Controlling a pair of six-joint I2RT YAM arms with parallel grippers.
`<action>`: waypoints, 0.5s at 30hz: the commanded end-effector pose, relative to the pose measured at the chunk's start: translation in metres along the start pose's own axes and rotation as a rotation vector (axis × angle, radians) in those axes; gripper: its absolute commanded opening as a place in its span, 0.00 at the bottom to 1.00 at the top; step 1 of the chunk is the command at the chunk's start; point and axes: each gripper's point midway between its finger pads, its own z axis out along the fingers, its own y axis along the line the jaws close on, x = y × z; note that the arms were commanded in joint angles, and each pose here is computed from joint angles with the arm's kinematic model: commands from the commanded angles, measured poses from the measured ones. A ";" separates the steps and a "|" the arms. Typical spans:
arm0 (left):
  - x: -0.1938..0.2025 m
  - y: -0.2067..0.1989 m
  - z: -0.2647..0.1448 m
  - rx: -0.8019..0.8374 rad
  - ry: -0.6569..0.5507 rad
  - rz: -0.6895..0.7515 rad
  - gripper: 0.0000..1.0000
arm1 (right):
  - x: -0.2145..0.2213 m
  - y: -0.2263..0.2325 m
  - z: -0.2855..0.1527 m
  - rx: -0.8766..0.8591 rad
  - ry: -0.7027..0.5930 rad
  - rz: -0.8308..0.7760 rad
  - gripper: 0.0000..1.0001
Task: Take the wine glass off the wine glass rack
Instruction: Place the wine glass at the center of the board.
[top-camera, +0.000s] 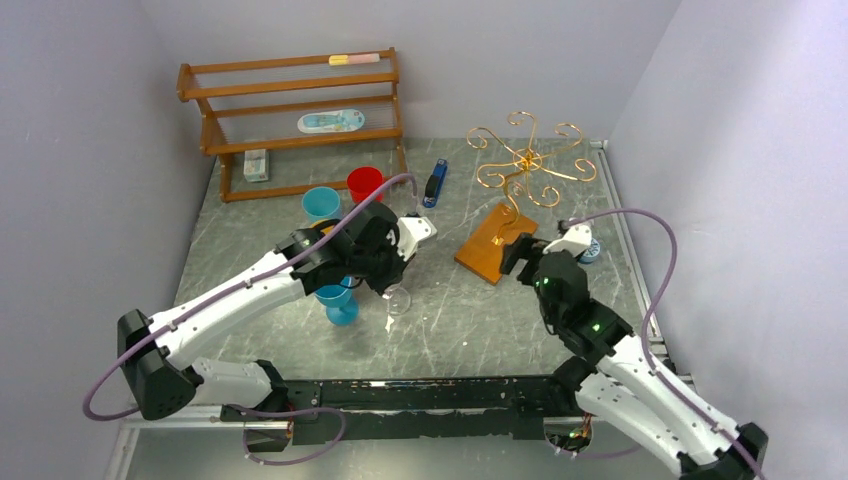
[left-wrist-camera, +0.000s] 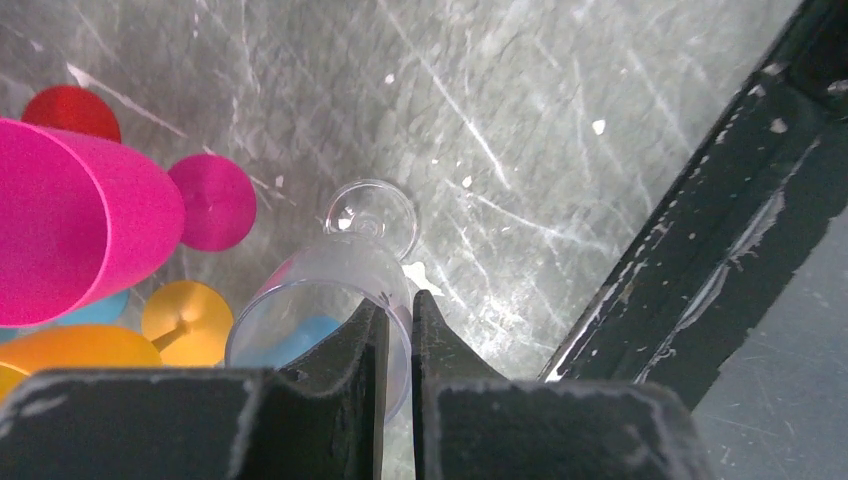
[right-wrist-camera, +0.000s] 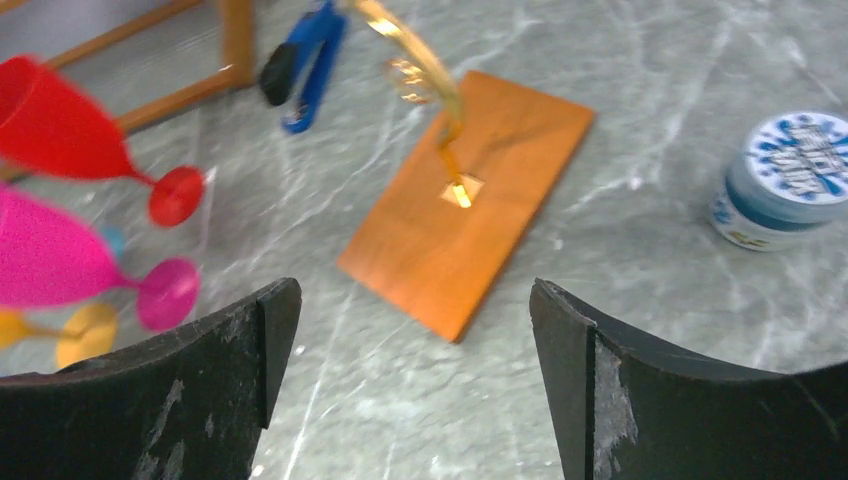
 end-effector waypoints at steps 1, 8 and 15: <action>0.003 0.008 0.002 -0.060 0.005 0.006 0.05 | 0.009 -0.035 0.018 0.077 0.093 0.106 0.89; 0.005 0.020 -0.005 -0.116 0.054 0.055 0.05 | 0.016 -0.090 0.049 0.180 0.252 0.307 0.90; 0.012 0.018 0.003 -0.109 0.068 0.026 0.19 | -0.059 -0.134 0.036 0.396 0.068 0.437 0.93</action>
